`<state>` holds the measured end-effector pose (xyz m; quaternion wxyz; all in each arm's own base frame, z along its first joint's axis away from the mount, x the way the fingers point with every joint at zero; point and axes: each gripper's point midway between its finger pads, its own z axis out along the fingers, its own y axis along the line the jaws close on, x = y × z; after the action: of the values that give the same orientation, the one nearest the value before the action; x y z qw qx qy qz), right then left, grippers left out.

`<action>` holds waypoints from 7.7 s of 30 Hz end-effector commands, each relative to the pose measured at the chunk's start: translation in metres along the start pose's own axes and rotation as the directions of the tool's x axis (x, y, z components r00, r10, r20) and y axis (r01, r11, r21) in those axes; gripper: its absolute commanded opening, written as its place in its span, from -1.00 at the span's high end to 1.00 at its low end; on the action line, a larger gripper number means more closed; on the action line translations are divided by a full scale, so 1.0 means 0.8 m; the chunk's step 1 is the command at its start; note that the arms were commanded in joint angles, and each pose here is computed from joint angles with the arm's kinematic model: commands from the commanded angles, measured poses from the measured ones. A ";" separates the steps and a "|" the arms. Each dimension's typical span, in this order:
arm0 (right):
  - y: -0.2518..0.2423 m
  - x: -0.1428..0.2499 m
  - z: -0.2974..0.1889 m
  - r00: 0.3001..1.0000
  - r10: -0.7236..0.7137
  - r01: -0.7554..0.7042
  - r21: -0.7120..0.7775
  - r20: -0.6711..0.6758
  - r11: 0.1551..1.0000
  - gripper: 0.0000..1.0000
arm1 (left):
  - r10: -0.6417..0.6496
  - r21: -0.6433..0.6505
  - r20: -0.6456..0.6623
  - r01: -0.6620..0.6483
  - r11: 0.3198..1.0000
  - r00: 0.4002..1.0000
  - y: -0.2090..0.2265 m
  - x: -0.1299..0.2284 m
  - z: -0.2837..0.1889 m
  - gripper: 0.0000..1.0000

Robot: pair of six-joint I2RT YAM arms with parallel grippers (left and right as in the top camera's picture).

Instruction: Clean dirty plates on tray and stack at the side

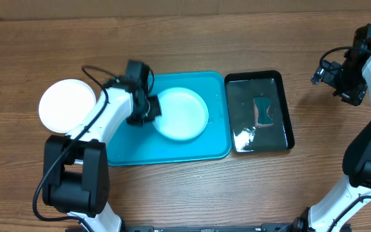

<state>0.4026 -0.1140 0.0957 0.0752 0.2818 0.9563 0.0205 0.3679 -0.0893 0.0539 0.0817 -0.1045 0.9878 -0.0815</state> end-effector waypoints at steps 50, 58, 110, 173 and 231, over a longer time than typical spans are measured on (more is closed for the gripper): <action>0.002 -0.009 -0.018 0.999 0.006 -0.005 -0.015 0.044 1.000 -1.00 | 0.862 -0.850 0.491 -0.148 0.506 0.126 -0.361 0.066 -0.345 0.92; 0.002 -0.009 -0.018 0.999 0.006 -0.005 -0.015 0.045 1.000 -1.00 | 0.847 -0.841 0.514 -0.117 0.528 0.135 -0.360 0.068 -0.355 0.92; 0.002 -0.009 -0.018 0.999 0.006 -0.005 -0.015 0.045 1.000 -1.00 | -0.257 0.396 -0.023 0.245 0.885 0.966 -0.071 -0.074 -0.093 0.92; 0.002 -0.009 -0.018 0.999 0.006 -0.005 -0.015 0.045 1.000 -1.00 | -0.613 0.124 0.101 0.602 0.789 0.784 0.308 -0.053 -0.082 -0.99; 0.023 0.002 -0.198 0.926 -0.015 0.062 -0.114 0.376 0.992 -1.00 | -0.155 0.287 0.086 0.124 0.950 0.984 0.118 -0.080 -0.061 -1.00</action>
<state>0.3948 -0.1079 0.2025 0.2092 0.2693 0.9398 0.0203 0.4031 0.0265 0.0931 0.1411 -0.1776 0.9504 -0.2127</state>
